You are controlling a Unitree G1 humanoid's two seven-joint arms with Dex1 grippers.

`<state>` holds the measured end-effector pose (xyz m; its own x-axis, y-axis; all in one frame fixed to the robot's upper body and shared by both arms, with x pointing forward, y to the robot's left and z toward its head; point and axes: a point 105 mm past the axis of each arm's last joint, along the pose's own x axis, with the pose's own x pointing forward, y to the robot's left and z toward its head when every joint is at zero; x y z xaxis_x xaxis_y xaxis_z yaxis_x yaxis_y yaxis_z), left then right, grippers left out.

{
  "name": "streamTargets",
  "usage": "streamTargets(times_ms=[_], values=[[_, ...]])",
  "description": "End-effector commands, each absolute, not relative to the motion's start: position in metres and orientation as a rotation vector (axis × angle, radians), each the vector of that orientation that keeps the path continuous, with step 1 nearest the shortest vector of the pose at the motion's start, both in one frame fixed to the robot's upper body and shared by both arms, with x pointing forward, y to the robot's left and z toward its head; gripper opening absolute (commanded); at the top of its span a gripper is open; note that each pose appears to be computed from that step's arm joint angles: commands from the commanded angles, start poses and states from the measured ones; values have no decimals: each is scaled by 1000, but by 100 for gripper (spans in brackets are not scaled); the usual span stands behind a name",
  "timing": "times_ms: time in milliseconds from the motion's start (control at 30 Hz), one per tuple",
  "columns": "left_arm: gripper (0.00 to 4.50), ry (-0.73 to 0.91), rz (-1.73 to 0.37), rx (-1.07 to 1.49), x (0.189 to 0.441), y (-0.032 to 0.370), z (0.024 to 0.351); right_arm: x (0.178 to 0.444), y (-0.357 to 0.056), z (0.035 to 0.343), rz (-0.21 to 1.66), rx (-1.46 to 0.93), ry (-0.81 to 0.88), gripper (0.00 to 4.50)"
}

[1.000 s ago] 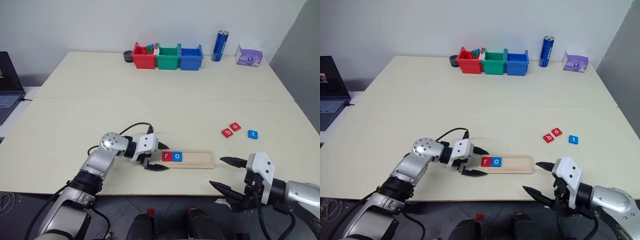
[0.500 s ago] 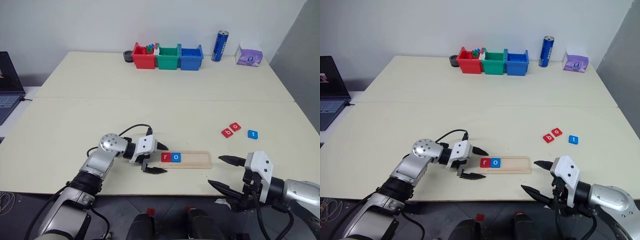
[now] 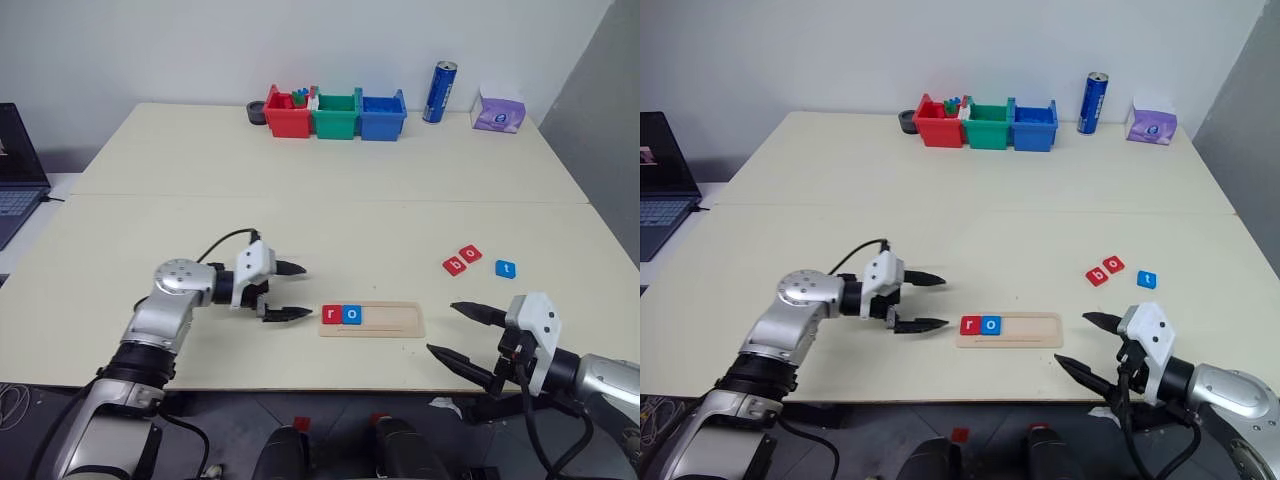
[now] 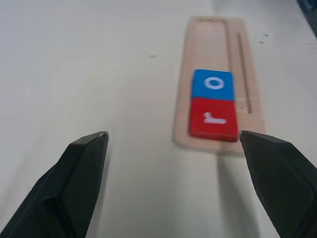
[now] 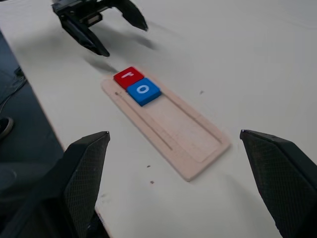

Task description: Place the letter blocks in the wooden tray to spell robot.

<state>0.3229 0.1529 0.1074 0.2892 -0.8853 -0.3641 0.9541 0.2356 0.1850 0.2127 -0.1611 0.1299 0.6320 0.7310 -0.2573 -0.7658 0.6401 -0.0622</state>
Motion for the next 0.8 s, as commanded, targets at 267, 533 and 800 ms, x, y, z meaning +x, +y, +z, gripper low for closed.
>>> streamTargets(times_ms=[267, 533, 800], values=[[446, 106, -1318, 388, 292, 152, 136, 258, -184, 126, 622, -228, 184, 450], [446, 122, -1392, 421, 279, 154, 132, 310, -194, 117, 507, -272, 169, 450], [446, 146, -1397, 437, 277, 156, 133, 343, -205, 102, 396, -233, 205, 450]])
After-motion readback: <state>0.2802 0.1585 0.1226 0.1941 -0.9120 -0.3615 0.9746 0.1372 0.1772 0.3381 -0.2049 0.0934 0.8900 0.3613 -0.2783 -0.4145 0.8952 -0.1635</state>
